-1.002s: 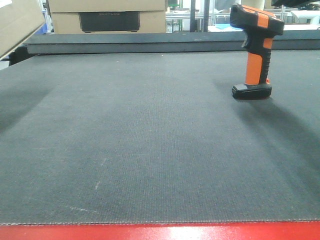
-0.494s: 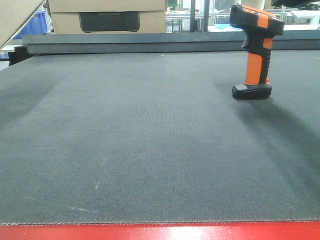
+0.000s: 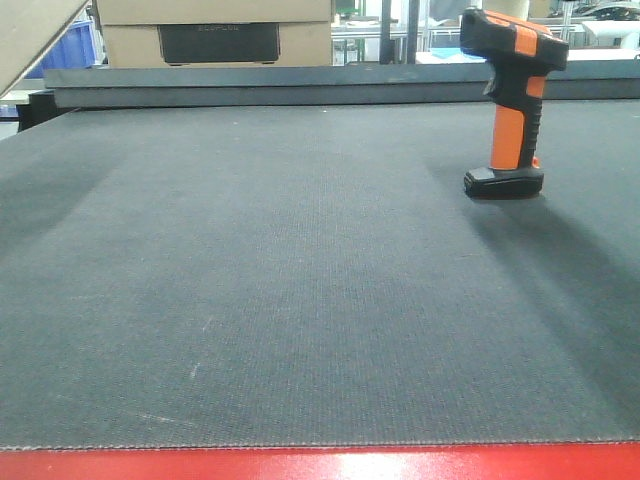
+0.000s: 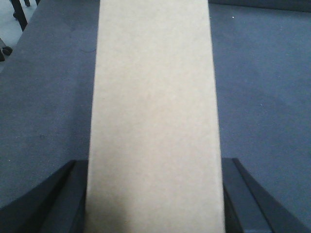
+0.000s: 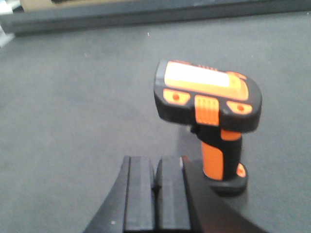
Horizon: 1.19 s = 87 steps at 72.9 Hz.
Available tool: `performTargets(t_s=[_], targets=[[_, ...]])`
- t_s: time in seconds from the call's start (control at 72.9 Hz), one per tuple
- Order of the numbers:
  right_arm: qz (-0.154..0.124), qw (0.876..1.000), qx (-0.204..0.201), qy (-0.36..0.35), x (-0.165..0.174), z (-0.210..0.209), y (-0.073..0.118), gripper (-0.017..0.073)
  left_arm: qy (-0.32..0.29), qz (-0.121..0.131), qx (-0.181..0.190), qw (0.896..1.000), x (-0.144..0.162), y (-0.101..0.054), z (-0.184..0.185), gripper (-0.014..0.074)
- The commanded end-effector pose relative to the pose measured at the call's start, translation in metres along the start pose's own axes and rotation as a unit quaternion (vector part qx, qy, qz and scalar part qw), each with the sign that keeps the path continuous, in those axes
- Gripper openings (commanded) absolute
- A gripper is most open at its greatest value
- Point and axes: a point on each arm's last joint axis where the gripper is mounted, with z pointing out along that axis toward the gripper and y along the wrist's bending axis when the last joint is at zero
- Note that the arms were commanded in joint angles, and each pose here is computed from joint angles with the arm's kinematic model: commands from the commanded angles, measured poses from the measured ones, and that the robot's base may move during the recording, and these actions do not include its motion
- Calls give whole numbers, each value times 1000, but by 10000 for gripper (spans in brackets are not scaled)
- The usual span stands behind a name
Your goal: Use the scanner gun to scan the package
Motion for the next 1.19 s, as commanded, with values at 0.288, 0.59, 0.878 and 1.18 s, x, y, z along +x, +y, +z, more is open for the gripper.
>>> performTargets(t_s=[0.288, 0.59, 0.878, 1.18], targets=[[7, 999, 15, -40, 21, 12, -11, -169, -23, -1, 3, 1000, -5, 0, -5, -111], [-26, 997, 11, -70, 47, 34, -17, -169, -23, -1, 3, 1000, -5, 0, -5, -111], [35, 996, 24, -73, 75, 64, -26, -169, -23, -1, 3, 1000, -5, 0, -5, -111], [55, 995, 51, -68, 85, 74, -36, -32, -23, -1, 3, 1000, -5, 0, -5, -111]])
